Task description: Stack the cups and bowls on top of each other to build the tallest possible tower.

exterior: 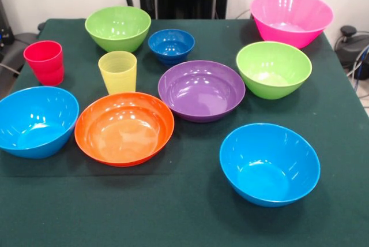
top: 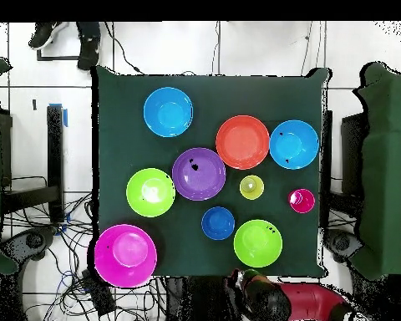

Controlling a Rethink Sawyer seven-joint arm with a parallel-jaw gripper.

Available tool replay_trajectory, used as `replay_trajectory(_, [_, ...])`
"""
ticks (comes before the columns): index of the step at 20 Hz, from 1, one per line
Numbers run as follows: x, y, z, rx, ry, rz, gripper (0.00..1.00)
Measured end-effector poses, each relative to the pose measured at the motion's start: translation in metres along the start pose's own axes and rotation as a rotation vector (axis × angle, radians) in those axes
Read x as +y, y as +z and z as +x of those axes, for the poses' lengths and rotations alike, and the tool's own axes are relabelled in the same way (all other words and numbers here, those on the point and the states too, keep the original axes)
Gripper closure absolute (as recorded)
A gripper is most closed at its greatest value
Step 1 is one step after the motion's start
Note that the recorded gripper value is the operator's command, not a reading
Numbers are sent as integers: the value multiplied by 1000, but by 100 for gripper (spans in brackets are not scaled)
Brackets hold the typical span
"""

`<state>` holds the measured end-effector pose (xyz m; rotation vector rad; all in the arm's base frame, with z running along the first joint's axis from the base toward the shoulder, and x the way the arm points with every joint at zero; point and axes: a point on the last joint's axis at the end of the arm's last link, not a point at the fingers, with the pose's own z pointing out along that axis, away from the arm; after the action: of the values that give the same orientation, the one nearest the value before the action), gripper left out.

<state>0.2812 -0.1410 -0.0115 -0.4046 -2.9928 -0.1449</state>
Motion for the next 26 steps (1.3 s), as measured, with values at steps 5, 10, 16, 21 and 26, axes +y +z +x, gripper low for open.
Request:
replay_trajectory(5, [2, -1, -4, 16, -9, 2, 0])
replay_trajectory(10, [5, -3, -9, 26, -12, 3, 0])
replay_trajectory(16, [5, -5, -11, 41, -3, 8, 0])
replay_trajectory(21, [6, -8, -15, 52, 14, 11, 0])
replay_trajectory(26, [2, -18, -24, 50, 30, 27, 0])
